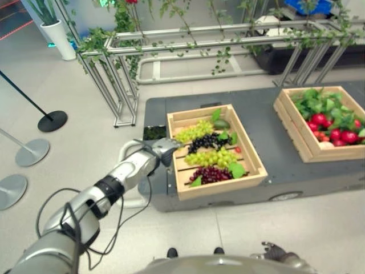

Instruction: Pick up the fruits from the basket on one side to the basket on the other side

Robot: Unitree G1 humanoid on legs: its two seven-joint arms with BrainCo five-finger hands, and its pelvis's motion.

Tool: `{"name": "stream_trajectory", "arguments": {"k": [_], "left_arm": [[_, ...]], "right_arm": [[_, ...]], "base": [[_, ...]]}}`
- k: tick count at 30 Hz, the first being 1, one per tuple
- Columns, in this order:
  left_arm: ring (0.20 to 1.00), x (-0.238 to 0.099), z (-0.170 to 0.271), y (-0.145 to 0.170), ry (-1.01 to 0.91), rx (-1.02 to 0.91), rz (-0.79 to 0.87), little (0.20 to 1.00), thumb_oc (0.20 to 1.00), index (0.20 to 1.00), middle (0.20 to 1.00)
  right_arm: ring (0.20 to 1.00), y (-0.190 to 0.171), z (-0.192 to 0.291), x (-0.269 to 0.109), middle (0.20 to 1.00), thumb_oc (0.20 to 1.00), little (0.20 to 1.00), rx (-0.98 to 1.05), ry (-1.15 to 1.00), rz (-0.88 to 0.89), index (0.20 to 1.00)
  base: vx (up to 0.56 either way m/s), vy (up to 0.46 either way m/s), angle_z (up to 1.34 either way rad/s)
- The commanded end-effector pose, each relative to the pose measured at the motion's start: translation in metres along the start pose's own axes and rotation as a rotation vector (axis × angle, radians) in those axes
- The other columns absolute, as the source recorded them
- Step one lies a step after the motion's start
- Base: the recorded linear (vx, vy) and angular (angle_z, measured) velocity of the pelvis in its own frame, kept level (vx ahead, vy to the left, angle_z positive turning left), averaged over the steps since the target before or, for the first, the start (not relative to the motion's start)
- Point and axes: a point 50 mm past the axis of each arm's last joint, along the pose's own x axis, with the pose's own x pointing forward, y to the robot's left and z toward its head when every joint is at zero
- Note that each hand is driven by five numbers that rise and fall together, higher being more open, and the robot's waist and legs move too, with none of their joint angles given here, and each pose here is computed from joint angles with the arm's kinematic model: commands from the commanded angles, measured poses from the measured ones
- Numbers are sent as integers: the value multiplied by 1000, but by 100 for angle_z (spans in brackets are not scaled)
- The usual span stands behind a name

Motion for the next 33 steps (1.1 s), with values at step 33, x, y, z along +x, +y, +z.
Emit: {"name": "stream_trajectory", "arguments": {"k": [33], "left_arm": [[1000, 26, 1, 114, 69, 41, 322, 1000, 1000, 1000, 1000]], "right_arm": [[1000, -44, 66, -1, 1000, 1000, 1000, 35, -195, -137, 1000]], "base": [[-22, -7, -6]]}}
